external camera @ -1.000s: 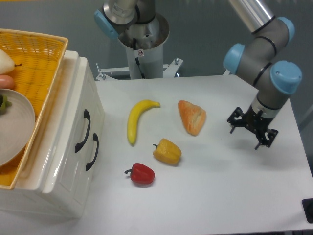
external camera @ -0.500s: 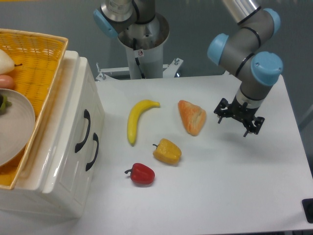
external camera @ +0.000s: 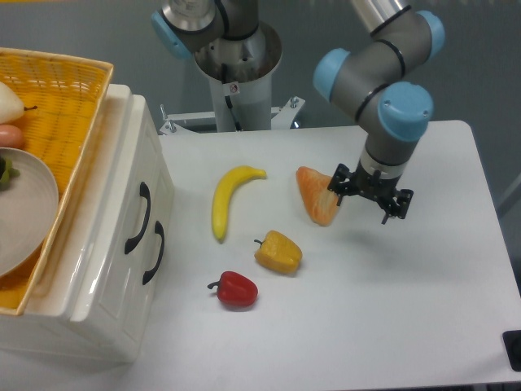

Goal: Slide open the top white drawer
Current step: 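Move the gripper across the table toward the white cabinet's drawer handle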

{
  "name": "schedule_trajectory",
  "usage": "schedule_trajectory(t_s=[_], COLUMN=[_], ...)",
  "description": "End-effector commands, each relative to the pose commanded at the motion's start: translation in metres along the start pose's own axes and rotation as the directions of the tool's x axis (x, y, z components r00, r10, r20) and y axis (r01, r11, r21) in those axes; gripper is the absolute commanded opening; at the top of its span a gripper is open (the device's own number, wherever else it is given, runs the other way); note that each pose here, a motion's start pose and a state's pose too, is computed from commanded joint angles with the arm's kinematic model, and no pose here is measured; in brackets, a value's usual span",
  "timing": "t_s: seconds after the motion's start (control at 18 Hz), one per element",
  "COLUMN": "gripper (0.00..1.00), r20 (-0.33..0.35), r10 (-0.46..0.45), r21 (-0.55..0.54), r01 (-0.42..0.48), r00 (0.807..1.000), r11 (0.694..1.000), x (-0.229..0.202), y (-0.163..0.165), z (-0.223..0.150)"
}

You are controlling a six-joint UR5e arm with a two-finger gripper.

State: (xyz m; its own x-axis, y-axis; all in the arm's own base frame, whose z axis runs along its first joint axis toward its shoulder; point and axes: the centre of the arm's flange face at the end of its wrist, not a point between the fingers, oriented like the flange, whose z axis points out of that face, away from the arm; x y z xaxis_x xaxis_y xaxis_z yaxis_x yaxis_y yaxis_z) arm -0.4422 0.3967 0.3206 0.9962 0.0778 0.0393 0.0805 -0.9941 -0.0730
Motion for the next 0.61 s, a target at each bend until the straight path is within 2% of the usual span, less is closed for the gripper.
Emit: schedule_trajectory(t_s=[0.11, 0.22, 0.39, 0.61], gripper=[1.00, 1.00, 1.00, 1.00], r20=[-0.022, -0.028, -0.070, -0.118], r10=[-0.068, -0.096, -0.147, -0.137], r21=[-0.017, -0.014, 0.052, 0.018], r01=[0.068, 0.096, 0.150, 0.140], r00=[0.997, 0.995, 0.987, 0.984], r11=[0.998, 0.995, 0.987, 0.990], x=[0.017, 0.037, 0.063, 0.105], y=[-0.018, -0.038, -0.058, -0.087], z=[-0.012, -0.021, -0.041, -0.051])
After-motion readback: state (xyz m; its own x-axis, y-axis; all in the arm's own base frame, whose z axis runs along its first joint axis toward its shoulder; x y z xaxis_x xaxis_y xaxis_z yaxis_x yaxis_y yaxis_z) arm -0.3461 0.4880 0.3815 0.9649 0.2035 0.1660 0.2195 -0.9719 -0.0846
